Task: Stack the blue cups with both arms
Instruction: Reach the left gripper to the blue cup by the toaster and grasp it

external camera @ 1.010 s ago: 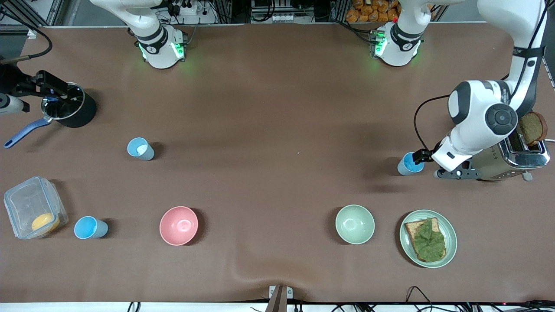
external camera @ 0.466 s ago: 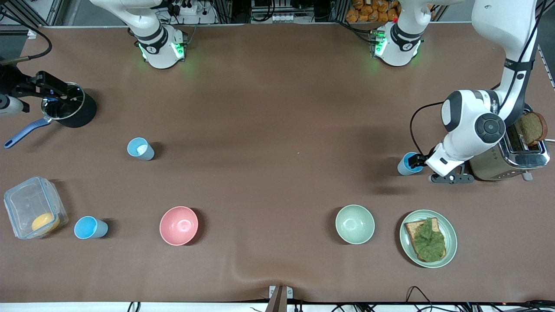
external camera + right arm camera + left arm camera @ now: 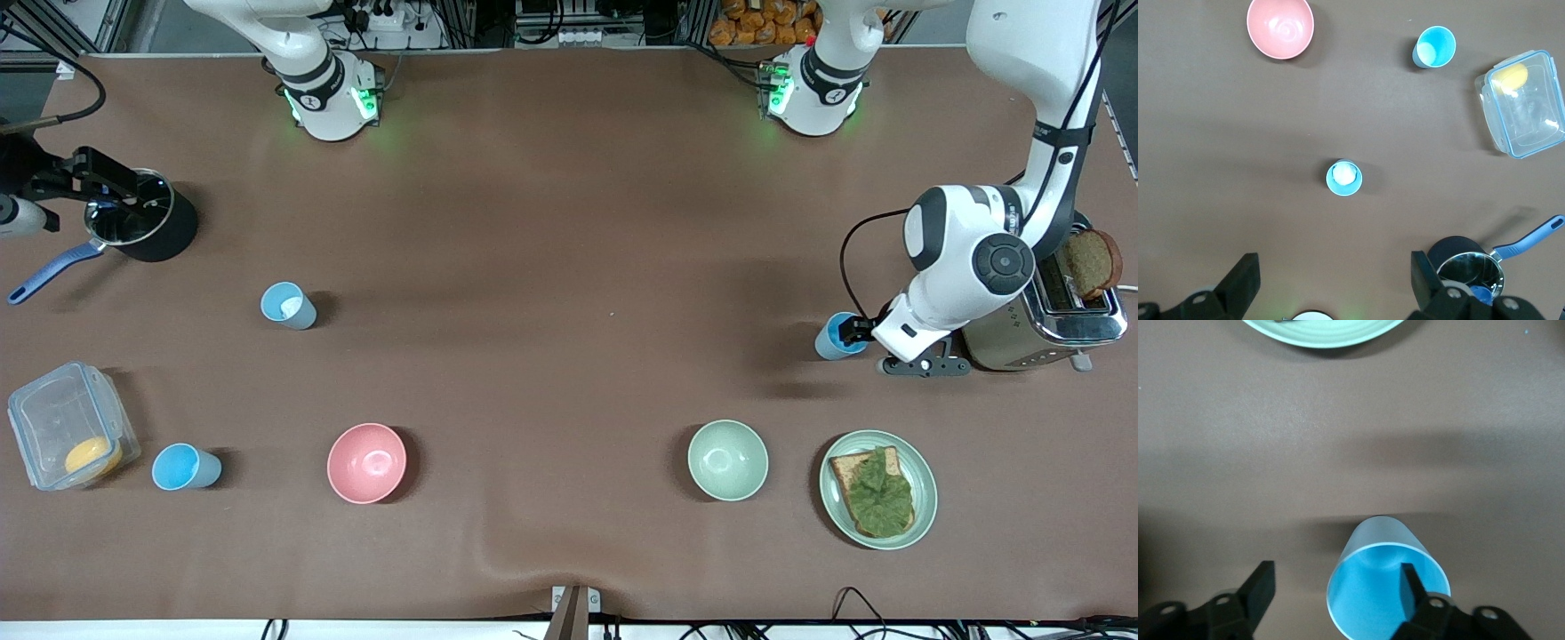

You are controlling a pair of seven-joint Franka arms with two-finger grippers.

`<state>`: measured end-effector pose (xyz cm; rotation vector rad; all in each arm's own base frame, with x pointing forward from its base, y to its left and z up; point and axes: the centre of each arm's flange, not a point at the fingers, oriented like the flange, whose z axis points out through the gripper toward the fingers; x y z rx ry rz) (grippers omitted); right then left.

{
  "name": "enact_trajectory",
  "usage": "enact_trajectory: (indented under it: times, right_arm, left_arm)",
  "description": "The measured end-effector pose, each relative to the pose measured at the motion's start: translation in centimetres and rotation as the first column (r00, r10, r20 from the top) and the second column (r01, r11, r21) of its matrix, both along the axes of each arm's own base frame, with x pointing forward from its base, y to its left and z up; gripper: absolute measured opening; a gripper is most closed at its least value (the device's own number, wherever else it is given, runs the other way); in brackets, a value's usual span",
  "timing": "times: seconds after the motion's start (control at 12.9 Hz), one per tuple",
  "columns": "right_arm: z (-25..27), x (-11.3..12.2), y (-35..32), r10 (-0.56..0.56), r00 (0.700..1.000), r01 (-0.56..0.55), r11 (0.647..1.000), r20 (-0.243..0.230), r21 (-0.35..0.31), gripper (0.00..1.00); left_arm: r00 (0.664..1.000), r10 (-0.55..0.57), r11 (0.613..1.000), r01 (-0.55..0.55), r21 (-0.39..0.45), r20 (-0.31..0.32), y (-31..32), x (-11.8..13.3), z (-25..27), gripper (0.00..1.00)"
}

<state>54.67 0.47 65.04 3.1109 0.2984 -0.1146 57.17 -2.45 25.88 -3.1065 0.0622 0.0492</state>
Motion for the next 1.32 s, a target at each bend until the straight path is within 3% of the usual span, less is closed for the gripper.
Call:
enact_trajectory:
  times: [0.47, 1.01, 1.32]
  right_arm:
    - [0.0, 0.0, 0.1, 0.001, 1.000, -0.001, 1.000, 0.003, 0.010, 1.00]
    - [0.0, 0.0, -0.4, -0.009, 1.000, 0.009, 1.000, 0.001, 0.012, 1.00]
    - [0.0, 0.0, -1.2, -0.025, 1.000, 0.025, 1.000, 0.000, 0.012, 1.00]
  left_arm:
    - [0.999, 0.014, 1.000, -0.014, 0.002, -0.029, 0.8, -1.0, -1.1, 0.78]
    - [0.999, 0.010, 1.000, -0.010, 0.000, -0.031, 0.5, -1.1, -1.2, 0.03]
    - [1.000, 0.007, 1.000, -0.007, -0.002, -0.018, 0.3, -0.7, -0.6, 0.03]
